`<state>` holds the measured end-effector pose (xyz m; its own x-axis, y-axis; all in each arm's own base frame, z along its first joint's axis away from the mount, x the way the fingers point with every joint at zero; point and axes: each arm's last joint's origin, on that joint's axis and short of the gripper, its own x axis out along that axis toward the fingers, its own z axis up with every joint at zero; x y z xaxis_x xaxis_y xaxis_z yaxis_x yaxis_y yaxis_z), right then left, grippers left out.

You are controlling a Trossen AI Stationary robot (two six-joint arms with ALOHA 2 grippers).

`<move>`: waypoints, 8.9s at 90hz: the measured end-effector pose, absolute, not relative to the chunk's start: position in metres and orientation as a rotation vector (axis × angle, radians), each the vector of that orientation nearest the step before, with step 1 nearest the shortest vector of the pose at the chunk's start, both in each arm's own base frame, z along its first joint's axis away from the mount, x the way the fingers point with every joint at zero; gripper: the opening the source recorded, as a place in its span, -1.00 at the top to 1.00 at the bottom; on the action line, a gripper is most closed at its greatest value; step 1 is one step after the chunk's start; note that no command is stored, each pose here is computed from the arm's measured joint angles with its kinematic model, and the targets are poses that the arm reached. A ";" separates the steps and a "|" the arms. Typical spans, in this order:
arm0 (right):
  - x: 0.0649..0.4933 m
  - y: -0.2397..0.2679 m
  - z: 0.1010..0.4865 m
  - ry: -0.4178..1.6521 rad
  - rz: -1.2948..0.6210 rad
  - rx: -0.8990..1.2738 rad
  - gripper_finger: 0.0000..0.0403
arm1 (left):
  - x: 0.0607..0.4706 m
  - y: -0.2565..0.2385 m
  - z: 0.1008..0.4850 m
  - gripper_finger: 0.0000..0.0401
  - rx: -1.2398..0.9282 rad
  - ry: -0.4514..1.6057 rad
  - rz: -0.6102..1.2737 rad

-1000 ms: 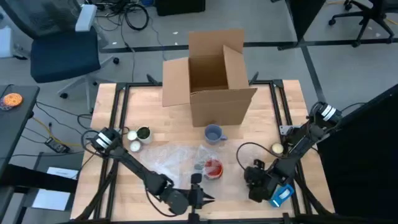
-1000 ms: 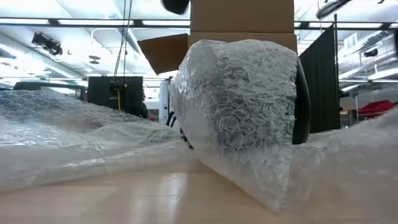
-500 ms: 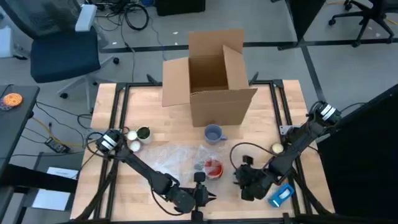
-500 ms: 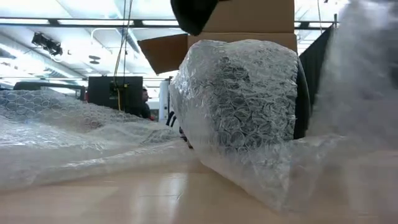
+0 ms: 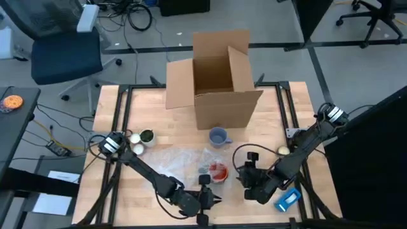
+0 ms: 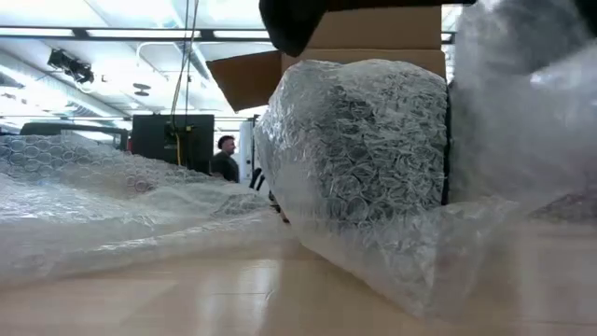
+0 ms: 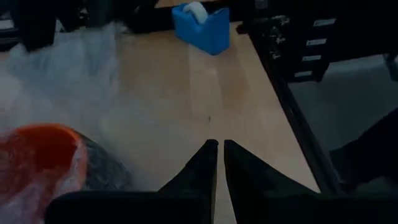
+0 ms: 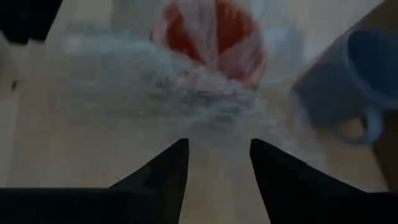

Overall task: Wrap mug
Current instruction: Wrap the black mug with the top bubble wrap

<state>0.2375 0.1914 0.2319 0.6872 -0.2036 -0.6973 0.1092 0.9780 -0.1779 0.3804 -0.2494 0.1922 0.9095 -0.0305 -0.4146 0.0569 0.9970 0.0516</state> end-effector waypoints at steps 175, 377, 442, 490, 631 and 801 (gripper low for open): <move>0.212 0.241 0.257 0.885 0.014 0.237 0.25 | 0.394 -0.219 0.198 0.93 0.107 0.331 0.312; 0.312 0.146 0.235 0.698 -0.044 -0.247 0.49 | 0.369 -0.186 0.204 0.93 0.058 0.567 0.273; 0.277 0.178 0.263 0.979 0.255 0.208 0.50 | 0.379 -0.167 0.202 0.93 0.028 0.593 0.280; 0.309 0.145 0.266 0.921 0.015 0.057 0.51 | 0.379 -0.168 0.200 0.93 0.058 0.631 0.202; 0.327 0.103 0.262 0.876 -0.025 -0.036 0.51 | 0.388 -0.160 0.215 0.93 0.191 0.636 0.243; 0.355 0.111 0.203 1.027 0.236 0.074 0.51 | 0.331 -0.195 0.189 0.93 0.044 0.673 0.194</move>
<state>0.3553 0.1114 0.2035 0.4942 0.2291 -0.8386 -0.1597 0.9722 0.1715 0.3310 -0.1953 0.1894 0.7648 0.1930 -0.6147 -0.1647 0.9809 0.1031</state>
